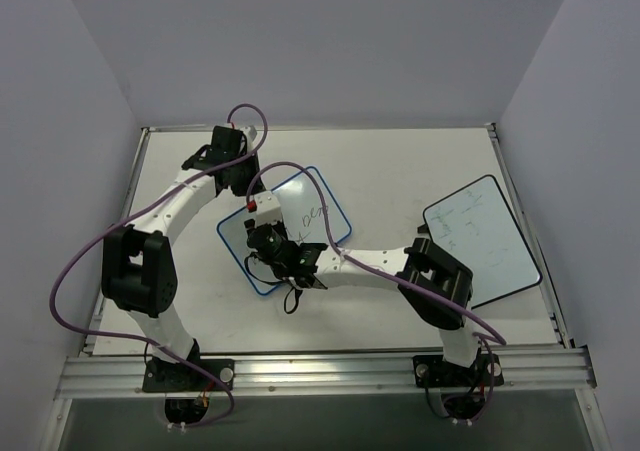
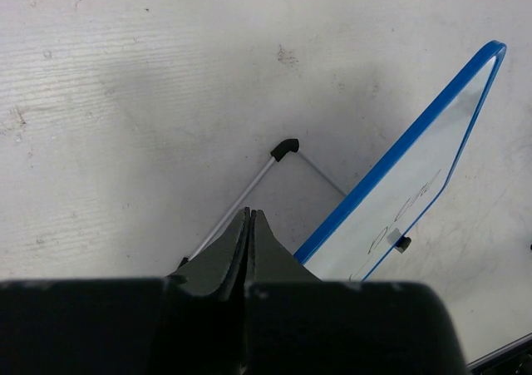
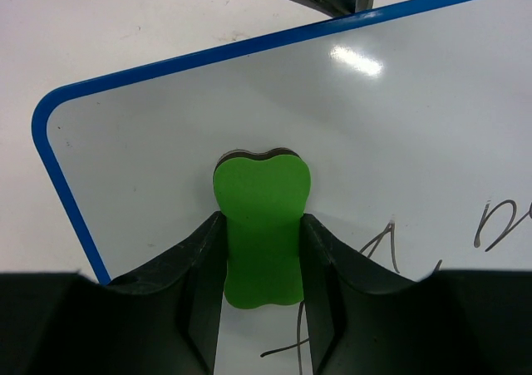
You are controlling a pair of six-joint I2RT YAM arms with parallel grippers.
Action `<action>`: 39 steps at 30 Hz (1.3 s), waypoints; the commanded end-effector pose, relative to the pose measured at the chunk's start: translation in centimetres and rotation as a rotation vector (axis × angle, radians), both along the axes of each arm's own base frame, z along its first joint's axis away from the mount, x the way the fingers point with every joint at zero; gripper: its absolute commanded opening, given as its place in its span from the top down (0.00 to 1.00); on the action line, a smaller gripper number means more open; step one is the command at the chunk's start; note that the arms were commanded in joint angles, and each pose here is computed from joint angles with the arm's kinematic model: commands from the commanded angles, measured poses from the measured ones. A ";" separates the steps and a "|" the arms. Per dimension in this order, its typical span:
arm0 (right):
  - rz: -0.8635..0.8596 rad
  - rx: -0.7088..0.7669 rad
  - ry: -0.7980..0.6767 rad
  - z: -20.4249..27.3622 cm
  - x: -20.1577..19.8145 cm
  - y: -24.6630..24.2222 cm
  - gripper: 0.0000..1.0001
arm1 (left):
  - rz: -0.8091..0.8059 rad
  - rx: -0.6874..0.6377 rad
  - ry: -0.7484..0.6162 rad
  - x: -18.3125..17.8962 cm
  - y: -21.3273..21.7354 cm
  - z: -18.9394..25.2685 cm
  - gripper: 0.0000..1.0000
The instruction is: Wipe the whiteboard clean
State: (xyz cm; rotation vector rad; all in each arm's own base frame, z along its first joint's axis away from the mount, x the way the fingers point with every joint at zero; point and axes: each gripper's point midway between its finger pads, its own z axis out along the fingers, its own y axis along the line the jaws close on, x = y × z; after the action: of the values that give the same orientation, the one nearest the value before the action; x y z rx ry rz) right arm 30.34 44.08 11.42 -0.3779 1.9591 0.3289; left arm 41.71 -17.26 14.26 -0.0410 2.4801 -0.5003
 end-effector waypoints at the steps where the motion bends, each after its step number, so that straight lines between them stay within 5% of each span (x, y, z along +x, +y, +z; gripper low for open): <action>1: -0.094 -0.119 0.012 -2.0 1.6 -3.5 1.00 | -0.041 -0.016 -0.003 -1.0 -0.9 1.0 0.98; 22: 0.093 -0.095 -0.002 -2.9 -4.9 3.3 1.00 | -0.039 -0.019 -0.003 -1.0 -1.0 0.9 0.98; 39: -0.128 -0.134 -0.033 -4.0 -1.0 -4.4 1.00 | -0.040 -0.019 -0.006 -1.0 -1.0 1.1 0.98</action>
State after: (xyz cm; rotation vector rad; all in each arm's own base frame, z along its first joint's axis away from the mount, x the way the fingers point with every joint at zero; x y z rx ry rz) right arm 26.40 45.28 9.57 -0.4201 1.9206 0.3074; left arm 41.55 -17.51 14.23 -0.0322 2.4837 -0.5025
